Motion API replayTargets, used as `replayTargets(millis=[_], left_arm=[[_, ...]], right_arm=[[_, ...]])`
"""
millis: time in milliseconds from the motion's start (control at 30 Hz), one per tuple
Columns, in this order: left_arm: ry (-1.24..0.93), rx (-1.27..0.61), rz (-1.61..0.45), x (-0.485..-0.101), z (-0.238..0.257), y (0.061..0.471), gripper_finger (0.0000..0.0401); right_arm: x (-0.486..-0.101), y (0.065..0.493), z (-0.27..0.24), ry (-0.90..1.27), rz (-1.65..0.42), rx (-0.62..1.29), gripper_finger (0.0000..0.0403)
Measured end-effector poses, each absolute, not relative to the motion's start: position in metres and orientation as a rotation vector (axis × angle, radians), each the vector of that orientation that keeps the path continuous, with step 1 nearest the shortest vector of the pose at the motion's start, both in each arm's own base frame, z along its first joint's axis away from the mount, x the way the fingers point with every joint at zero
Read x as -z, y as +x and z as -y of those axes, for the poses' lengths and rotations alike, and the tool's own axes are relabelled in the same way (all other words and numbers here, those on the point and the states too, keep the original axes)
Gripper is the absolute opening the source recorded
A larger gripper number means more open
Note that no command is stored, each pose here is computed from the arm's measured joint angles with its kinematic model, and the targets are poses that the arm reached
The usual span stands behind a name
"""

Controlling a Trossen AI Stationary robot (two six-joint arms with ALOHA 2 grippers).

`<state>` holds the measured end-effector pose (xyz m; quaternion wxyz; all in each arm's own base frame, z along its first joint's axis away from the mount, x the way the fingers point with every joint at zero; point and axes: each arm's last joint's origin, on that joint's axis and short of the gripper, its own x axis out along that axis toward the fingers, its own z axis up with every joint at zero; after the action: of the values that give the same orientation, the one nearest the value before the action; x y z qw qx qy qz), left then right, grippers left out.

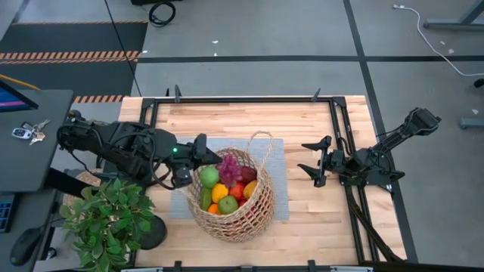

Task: Build produce basket
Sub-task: Put the pink grapes into the brown basket

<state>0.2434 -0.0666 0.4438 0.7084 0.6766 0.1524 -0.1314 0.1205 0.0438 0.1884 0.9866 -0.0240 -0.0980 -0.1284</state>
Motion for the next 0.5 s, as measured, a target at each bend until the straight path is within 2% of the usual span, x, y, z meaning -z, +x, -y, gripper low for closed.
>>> replayTargets(millis=[500], left_arm=[[1.275, 0.276, -0.413, -0.4386, 0.0658, 0.2409, 0.0039]], right_arm=[[-0.1885, 0.1204, -0.0437, -0.048, 0.197, 0.258, 0.0362]])
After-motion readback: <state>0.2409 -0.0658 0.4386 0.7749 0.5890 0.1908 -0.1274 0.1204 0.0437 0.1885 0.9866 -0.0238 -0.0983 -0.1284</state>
